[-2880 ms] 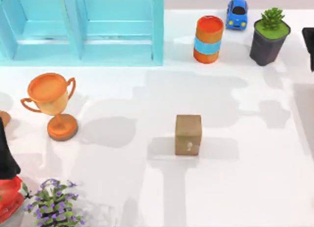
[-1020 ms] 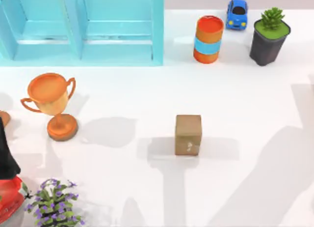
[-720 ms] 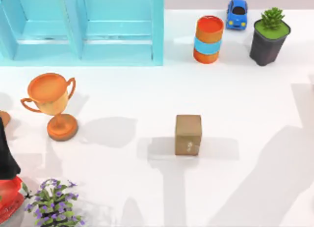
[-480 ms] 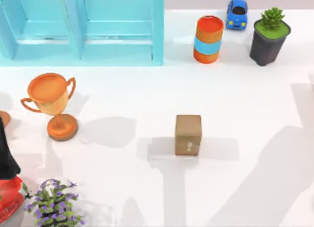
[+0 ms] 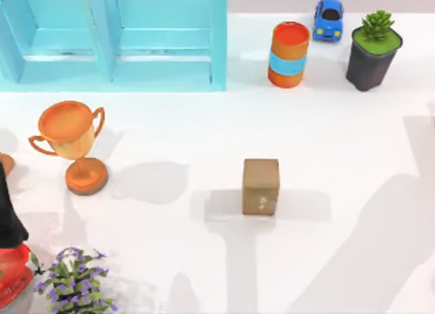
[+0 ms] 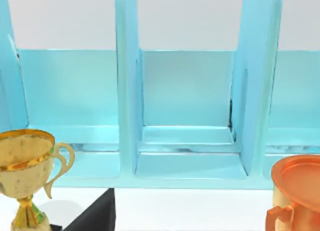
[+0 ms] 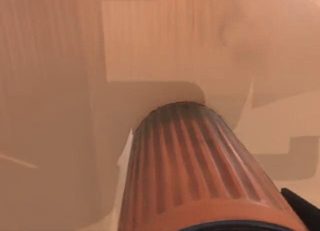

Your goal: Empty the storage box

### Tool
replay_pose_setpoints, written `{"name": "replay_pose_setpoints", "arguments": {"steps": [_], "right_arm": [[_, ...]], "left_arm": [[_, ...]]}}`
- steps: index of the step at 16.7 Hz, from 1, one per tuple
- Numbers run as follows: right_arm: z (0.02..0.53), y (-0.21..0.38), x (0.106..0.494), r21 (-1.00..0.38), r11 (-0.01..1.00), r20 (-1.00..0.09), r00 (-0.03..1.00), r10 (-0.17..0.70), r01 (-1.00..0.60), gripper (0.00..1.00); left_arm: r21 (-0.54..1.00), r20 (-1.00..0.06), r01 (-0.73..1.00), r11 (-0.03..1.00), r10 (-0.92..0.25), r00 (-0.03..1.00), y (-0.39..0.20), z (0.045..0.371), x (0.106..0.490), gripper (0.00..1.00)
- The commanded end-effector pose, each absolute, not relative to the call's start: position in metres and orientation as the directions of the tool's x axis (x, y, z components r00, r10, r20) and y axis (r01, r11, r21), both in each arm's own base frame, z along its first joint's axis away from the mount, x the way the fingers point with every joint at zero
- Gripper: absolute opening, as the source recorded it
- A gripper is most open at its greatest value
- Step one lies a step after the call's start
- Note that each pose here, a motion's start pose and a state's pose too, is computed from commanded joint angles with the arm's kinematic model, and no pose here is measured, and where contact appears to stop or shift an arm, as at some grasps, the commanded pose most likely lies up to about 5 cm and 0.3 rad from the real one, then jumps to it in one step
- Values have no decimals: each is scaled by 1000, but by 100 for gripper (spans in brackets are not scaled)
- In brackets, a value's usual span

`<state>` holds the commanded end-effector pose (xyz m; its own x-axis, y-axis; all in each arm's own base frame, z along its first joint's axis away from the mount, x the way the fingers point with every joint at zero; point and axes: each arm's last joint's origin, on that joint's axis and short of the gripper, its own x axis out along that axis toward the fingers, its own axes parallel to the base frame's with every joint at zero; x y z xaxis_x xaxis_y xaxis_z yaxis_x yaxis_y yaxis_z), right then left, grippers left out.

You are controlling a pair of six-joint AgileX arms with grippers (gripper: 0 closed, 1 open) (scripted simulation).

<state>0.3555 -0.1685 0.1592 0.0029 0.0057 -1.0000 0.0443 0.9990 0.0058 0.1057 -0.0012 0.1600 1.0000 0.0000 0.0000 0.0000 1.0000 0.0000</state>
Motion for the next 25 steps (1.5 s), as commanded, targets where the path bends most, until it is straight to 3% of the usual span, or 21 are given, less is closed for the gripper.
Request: {"name": "replay_pose_setpoints", "arguments": {"steps": [7, 10, 15, 17, 23, 25], "right_arm": [[161, -169, 356, 7, 999, -1000, 7, 6, 45, 0], [196, -177, 356, 23, 998, -994, 108, 17, 52, 0], [297, -194, 345, 41, 996, -950, 313, 15, 76, 0], [314, -190, 342, 41, 996, -957, 289, 15, 85, 0], [292, -170, 354, 8, 999, -1000, 22, 7, 52, 0], [289, -169, 355, 6, 999, -1000, 3, 6, 46, 0]], "left_arm": [[0, 0, 0, 1000, 0, 1000, -1, 160, 106, 100], [0, 0, 0, 1000, 0, 1000, -1, 160, 106, 100], [0, 0, 0, 1000, 0, 1000, -1, 160, 106, 100], [0, 0, 0, 1000, 0, 1000, -1, 160, 106, 100], [0, 0, 0, 1000, 0, 1000, -1, 160, 106, 100], [0, 0, 0, 1000, 0, 1000, -1, 160, 106, 100]]}}
